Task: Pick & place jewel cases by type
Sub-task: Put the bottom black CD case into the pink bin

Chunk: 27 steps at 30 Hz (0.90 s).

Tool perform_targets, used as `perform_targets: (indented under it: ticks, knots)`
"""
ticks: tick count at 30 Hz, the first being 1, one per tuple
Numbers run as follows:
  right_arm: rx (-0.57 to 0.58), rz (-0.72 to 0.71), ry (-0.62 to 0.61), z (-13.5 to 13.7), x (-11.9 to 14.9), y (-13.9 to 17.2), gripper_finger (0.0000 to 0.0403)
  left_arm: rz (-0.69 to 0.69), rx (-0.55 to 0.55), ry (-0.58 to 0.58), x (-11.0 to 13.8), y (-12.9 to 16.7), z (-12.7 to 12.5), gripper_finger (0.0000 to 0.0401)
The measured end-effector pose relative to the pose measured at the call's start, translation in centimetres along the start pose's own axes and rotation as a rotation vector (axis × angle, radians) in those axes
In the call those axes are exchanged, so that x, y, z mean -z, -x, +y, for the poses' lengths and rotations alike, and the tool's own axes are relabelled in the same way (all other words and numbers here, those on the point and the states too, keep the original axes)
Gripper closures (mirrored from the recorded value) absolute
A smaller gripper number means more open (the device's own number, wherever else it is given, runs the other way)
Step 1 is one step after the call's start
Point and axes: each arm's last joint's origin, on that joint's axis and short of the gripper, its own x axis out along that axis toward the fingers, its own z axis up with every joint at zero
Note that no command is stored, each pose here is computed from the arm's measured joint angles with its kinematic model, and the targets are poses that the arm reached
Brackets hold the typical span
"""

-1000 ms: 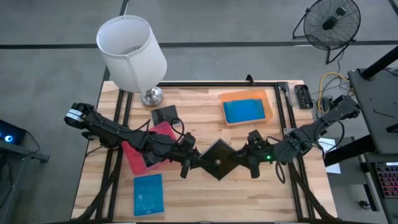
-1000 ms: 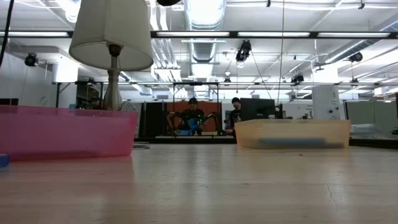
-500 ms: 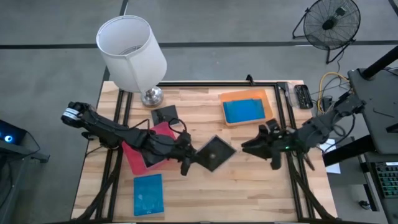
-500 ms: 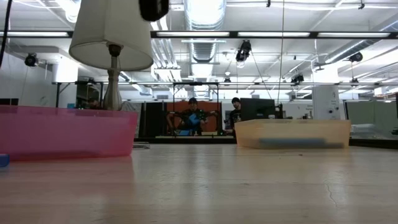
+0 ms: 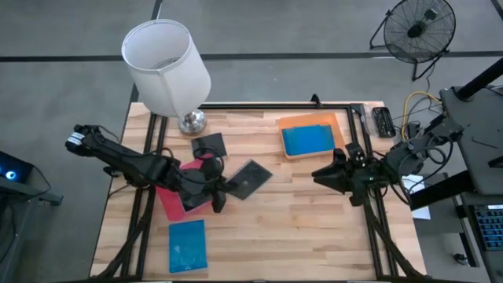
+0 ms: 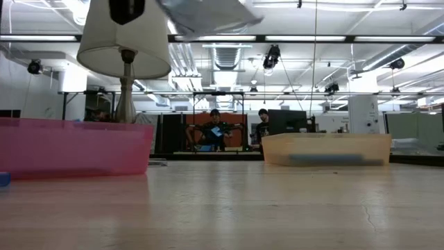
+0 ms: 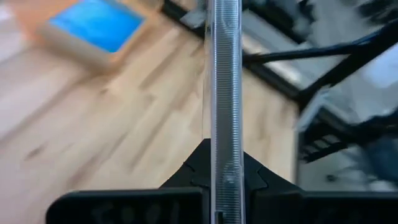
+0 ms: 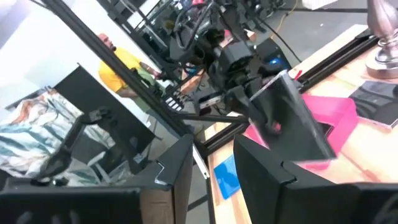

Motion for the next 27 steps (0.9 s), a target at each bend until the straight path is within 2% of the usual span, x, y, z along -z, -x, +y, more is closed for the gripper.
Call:
perform_targets:
  ticks: [6, 15, 27]
  knots:
    - [0.011, 0.014, 0.016, -0.1, 0.3, -0.2, 0.0289, 0.076, -0.191, -0.069, 0.4, 2.5, 0.0, 0.04]
    - [0.033, 0.035, 0.036, -0.2, 0.7, -0.6, 0.0298, 0.278, -0.462, -0.149, 1.4, 4.0, 0.4, 0.0401]
    - [0.038, 0.04, 0.036, -0.2, 0.9, -0.9, 0.0289, 0.486, -0.667, -0.31, 5.0, 3.2, 0.7, 0.0401]
